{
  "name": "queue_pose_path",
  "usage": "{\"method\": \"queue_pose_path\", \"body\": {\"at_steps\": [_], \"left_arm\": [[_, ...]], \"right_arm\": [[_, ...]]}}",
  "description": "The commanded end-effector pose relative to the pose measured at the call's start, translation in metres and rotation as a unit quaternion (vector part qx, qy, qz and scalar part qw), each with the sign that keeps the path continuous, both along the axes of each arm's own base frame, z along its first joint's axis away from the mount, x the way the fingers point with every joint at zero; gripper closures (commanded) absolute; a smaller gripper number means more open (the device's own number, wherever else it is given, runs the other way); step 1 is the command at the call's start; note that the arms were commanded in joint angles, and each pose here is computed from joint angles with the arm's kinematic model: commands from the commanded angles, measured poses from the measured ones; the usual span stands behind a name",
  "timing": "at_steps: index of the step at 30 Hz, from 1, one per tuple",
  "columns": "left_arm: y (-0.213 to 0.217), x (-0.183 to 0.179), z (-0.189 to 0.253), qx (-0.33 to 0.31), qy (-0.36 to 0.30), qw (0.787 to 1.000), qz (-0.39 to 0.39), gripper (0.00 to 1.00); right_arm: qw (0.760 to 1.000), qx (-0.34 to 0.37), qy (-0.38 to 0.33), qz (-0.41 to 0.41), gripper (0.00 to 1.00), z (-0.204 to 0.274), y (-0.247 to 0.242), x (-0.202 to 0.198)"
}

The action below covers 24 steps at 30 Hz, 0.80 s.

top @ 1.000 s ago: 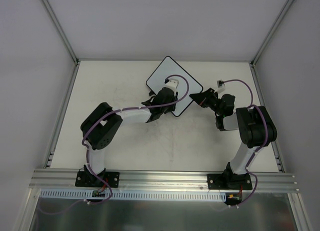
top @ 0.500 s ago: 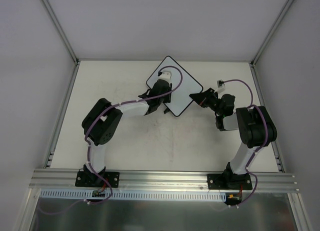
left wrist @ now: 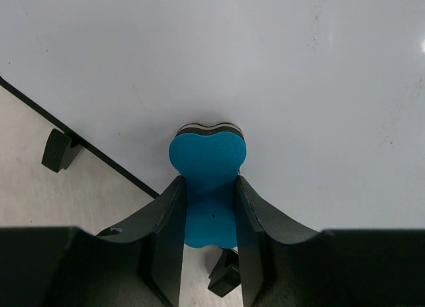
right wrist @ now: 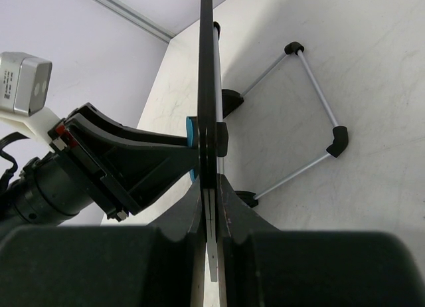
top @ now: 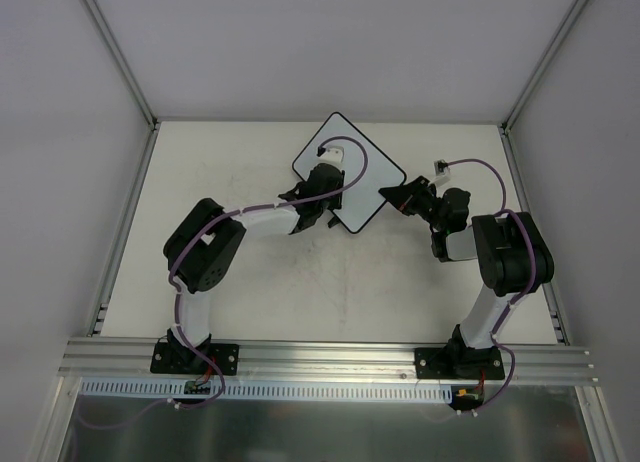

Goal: Erase the whiteboard

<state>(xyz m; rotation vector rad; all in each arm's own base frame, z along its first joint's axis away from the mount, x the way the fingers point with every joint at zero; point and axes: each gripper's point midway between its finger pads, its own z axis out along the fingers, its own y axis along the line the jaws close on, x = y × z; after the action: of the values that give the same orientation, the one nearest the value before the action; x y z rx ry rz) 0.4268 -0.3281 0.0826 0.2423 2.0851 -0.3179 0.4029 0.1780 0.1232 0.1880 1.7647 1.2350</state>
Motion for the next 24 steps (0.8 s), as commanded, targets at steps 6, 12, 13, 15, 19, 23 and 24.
{"method": "queue_pose_path", "body": {"at_steps": [6, 12, 13, 15, 19, 23, 24], "left_arm": [[0.022, -0.028, -0.021, 0.054, 0.035, 0.998, 0.016, 1.0], [0.011, -0.032, -0.022, 0.059, 0.031, 0.998, -0.001, 1.0], [0.008, -0.033, -0.021, 0.062, 0.029, 0.998, -0.006, 1.0], [0.0, -0.034, -0.018, 0.063, 0.024, 0.998, -0.016, 1.0], [-0.011, -0.037, -0.015, 0.057, 0.018, 0.997, -0.04, 1.0], [-0.02, -0.042, -0.008, 0.042, 0.004, 0.997, -0.061, 1.0], [-0.022, -0.042, -0.004, 0.037, -0.002, 0.997, -0.064, 1.0]], "right_arm": [[0.993, 0.043, -0.113, 0.007, 1.0, 0.071, 0.001, 0.004], [0.993, 0.044, -0.114, 0.006, 1.0, 0.072, 0.0, 0.005], [0.993, 0.044, -0.114, 0.006, 1.0, 0.072, 0.0, 0.005], [0.993, 0.044, -0.113, 0.006, 1.0, 0.071, 0.0, 0.005], [0.993, 0.045, -0.111, 0.006, 1.0, 0.071, 0.0, 0.005], [0.993, 0.046, -0.112, 0.008, 1.0, 0.071, 0.001, 0.005], [0.993, 0.046, -0.11, 0.007, 1.0, 0.07, 0.0, 0.005]]}}
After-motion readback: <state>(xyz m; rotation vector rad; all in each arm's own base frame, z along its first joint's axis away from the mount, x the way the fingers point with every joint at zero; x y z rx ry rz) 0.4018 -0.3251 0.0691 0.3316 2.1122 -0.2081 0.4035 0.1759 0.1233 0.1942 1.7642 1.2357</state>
